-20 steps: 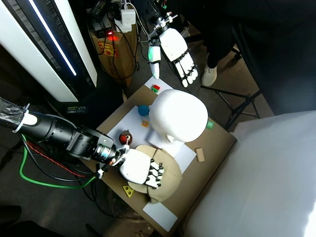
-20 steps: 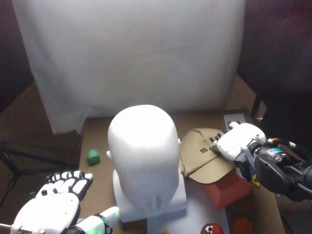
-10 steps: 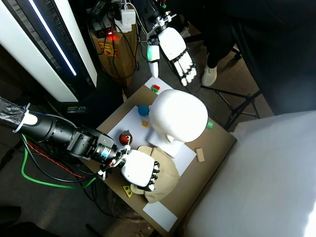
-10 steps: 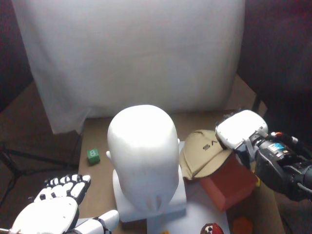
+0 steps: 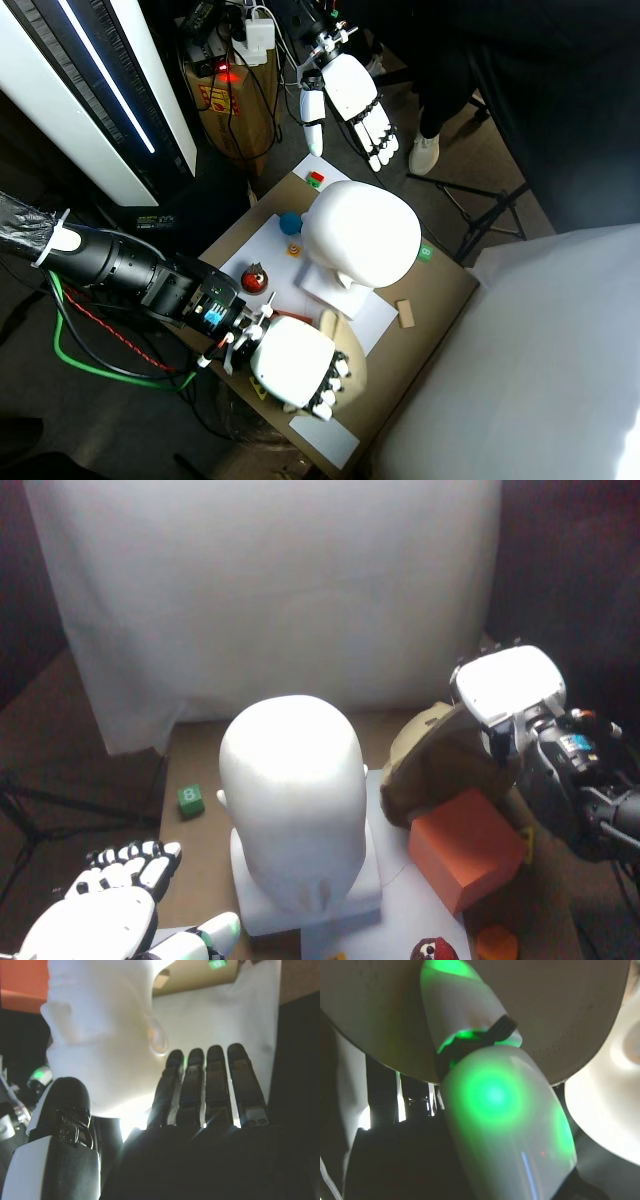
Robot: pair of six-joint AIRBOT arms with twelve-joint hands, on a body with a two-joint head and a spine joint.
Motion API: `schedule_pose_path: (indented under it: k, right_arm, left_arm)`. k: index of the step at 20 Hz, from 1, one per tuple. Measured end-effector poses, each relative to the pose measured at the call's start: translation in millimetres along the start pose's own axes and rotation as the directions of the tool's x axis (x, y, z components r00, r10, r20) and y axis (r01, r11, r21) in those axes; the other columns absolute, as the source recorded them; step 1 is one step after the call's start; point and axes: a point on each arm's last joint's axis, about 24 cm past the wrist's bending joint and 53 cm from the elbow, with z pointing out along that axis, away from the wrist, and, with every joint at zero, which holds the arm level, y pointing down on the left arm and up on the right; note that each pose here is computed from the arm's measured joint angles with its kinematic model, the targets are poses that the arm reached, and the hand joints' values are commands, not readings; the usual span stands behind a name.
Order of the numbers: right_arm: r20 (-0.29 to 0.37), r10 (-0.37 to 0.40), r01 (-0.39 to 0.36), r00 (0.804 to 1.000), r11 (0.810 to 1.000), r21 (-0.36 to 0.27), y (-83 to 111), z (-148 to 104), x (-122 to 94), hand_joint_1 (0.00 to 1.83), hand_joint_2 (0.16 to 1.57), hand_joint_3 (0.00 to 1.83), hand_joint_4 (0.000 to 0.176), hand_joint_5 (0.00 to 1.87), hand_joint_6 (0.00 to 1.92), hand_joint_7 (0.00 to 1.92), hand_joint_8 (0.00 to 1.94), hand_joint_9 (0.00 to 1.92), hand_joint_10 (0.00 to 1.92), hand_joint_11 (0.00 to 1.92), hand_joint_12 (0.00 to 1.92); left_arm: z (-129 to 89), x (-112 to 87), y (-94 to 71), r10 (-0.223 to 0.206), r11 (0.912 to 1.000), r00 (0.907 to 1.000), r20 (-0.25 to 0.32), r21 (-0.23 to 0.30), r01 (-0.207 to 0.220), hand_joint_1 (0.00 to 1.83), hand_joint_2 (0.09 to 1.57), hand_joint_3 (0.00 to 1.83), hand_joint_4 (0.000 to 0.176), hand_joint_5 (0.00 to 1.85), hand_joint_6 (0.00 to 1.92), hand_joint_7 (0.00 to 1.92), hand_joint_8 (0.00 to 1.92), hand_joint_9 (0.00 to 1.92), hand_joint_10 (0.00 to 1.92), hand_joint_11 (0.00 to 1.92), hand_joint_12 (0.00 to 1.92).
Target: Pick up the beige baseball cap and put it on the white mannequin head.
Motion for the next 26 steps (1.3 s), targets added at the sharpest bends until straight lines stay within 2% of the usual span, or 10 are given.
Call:
schedule_pose_path:
  k: [4, 5, 6, 8, 11, 12, 13, 15, 20, 26]
  right_arm:
    - [0.036, 0.103, -0.103, 0.994, 0.995, -0.005, 4.9, 6.8, -30.4, 1.49, 1.11, 0.00, 0.000, 0.90, 0.88, 1.03, 0.80, 0.89, 1.23, 0.79, 1.69]
    - [0.039, 0.123, -0.123, 0.992, 0.992, -0.010, 6.2, 6.3, -36.4, 1.48, 1.16, 0.00, 0.000, 0.79, 1.06, 0.92, 0.93, 0.82, 1.32, 0.65, 1.76]
    - [0.038, 0.137, -0.136, 0.990, 0.991, -0.016, 9.9, 5.1, -41.0, 1.48, 1.18, 0.00, 0.000, 0.75, 1.11, 0.89, 0.98, 0.80, 1.36, 0.62, 1.79]
    - [0.037, 0.173, -0.171, 0.984, 0.984, -0.039, 22.0, -0.9, -48.1, 1.49, 1.11, 0.00, 0.000, 0.89, 0.89, 1.05, 0.78, 0.92, 1.21, 0.76, 1.71]
    - [0.042, 0.221, -0.216, 0.974, 0.972, -0.089, 51.7, -7.1, -57.7, 1.49, 1.10, 0.00, 0.000, 0.92, 0.86, 1.07, 0.73, 0.93, 1.20, 0.76, 1.70]
    - [0.045, 0.236, -0.230, 0.971, 0.967, -0.106, 62.3, -8.4, -62.5, 1.48, 1.16, 0.00, 0.000, 0.78, 1.06, 0.94, 0.92, 0.82, 1.33, 0.64, 1.76]
    - [0.047, 0.247, -0.240, 0.968, 0.964, -0.118, 69.6, -9.0, -66.7, 1.49, 1.13, 0.00, 0.000, 0.87, 0.93, 1.02, 0.82, 0.88, 1.25, 0.72, 1.73]
    - [0.069, 0.261, -0.250, 0.963, 0.958, -0.139, 77.9, -10.5, -78.9, 1.49, 1.11, 0.00, 0.000, 0.90, 0.90, 1.04, 0.77, 0.90, 1.22, 0.81, 1.67]
    - [0.082, 0.281, -0.269, 0.956, 0.954, -0.133, 75.9, -11.8, -88.3, 1.49, 1.11, 0.00, 0.000, 0.90, 0.92, 1.03, 0.79, 0.89, 1.23, 0.78, 1.69]
    - [0.157, 0.346, -0.313, 0.925, 0.928, -0.200, 113.7, -1.3, -136.3, 1.49, 1.10, 0.00, 0.000, 0.92, 0.86, 1.04, 0.77, 0.94, 1.17, 0.83, 1.65]
  left_arm:
    - [-0.1, 0.0, 0.1, -0.002, 1.0000, 1.0000, 0.000, 0.000, 0.002, 0.00, 1.16, 0.00, 0.000, 0.04, 0.00, 0.00, 0.00, 0.00, 0.00, 0.00, 0.00]
    - [-0.1, 0.0, -0.1, -0.002, 1.0000, 1.0000, 0.000, 0.001, 0.002, 0.00, 1.16, 0.00, 0.000, 0.05, 0.00, 0.00, 0.00, 0.00, 0.00, 0.00, 0.00]
    - [-0.1, 0.0, -0.2, -0.002, 1.0000, 1.0000, 0.000, 0.001, 0.002, 0.00, 1.16, 0.00, 0.000, 0.05, 0.01, 0.00, 0.00, 0.00, 0.00, 0.00, 0.00]
    - [-0.3, 0.3, -0.1, -0.001, 1.0000, 1.0000, -0.001, 0.003, 0.001, 0.00, 1.16, 0.00, 0.000, 0.08, 0.02, 0.03, 0.01, 0.00, 0.00, 0.00, 0.00]
    - [-1.1, 1.0, 1.7, -0.001, 1.0000, 1.0000, -0.004, 0.001, 0.001, 0.00, 1.16, 0.00, 0.000, 0.08, 0.01, 0.02, 0.01, 0.00, 0.00, 0.00, 0.00]
    - [-1.5, 1.1, 2.9, -0.003, 1.0000, 1.0000, -0.004, -0.002, 0.003, 0.00, 1.16, 0.00, 0.000, 0.06, 0.00, 0.01, 0.00, 0.00, 0.00, 0.00, 0.00]
    - [-1.7, 1.3, 3.4, -0.002, 1.0000, 1.0000, -0.005, -0.003, 0.002, 0.00, 1.16, 0.00, 0.000, 0.06, 0.00, 0.00, 0.00, 0.00, 0.00, 0.00, 0.00]
    - [-2.3, 2.1, 3.1, -0.003, 1.0000, 1.0000, -0.008, -0.001, 0.002, 0.00, 1.16, 0.00, 0.000, 0.08, 0.01, 0.03, 0.01, 0.02, 0.01, 0.04, 0.02]
    - [-4.6, 3.0, 7.5, -0.003, 1.0000, 0.9999, -0.013, -0.007, 0.002, 0.00, 1.17, 0.00, 0.000, 0.09, 0.01, 0.04, 0.01, 0.02, 0.00, 0.03, 0.02]
    - [-5.5, 4.0, 6.5, -0.002, 1.0000, 0.9999, -0.016, -0.004, 0.002, 0.00, 1.17, 0.00, 0.000, 0.08, 0.00, 0.04, 0.01, 0.00, 0.00, 0.01, 0.01]
